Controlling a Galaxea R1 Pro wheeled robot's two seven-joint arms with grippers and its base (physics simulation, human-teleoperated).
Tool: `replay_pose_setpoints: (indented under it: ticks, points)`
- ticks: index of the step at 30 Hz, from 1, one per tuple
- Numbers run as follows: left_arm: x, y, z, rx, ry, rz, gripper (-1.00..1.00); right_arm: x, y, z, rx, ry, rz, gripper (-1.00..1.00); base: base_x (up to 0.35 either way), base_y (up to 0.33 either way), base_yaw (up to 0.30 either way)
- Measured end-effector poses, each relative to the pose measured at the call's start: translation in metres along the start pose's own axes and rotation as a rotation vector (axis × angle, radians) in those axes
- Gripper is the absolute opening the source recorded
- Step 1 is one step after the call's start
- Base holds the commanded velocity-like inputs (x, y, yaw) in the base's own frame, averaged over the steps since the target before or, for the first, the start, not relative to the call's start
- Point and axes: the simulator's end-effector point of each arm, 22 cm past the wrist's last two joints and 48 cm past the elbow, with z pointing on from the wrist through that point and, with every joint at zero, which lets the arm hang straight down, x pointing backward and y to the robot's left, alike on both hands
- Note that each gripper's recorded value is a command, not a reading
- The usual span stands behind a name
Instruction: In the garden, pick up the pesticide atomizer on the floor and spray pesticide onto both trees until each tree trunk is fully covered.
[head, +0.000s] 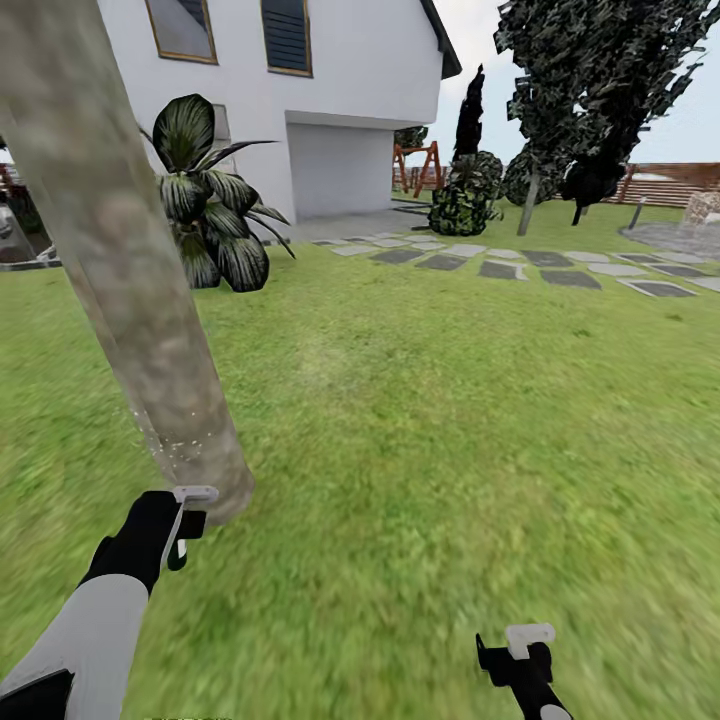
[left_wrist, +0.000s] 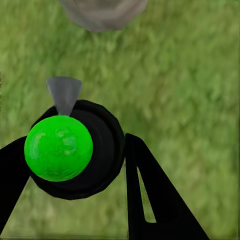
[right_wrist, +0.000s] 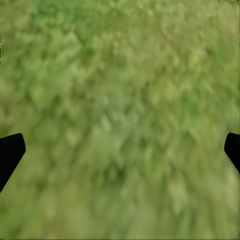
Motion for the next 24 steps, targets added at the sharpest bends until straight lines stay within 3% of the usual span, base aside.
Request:
replay_pose_setpoints:
  ticks: [12,18,22,24]
  points:
    - [-0.002,-0.005,-0.001,0.009,-0.003,-0.001,-1.00,0.000,-0.001,0.000,0.002,0.000,0.000,1.00,0.112,-0.243,0.275]
    - [-0.050,0.013,-0.029,-0.027,-0.109,-0.026,-1.00,0.000,-0.004,0.000,0.005,0.000,-0.002,1.00,0.065,-0.023,0.163]
    - [-0.049,0.015,-0.039,-0.029,-0.039,-0.044,-1.00,0.000,-0.005,0.000,0.007,0.000,-0.003,1.00,0.002,-0.001,0.007]
    - [-0.067,0.020,-0.047,-0.031,-0.054,-0.056,-1.00,0.000,-0.006,0.000,0.008,0.000,-0.003,1.00,0.000,0.000,0.000]
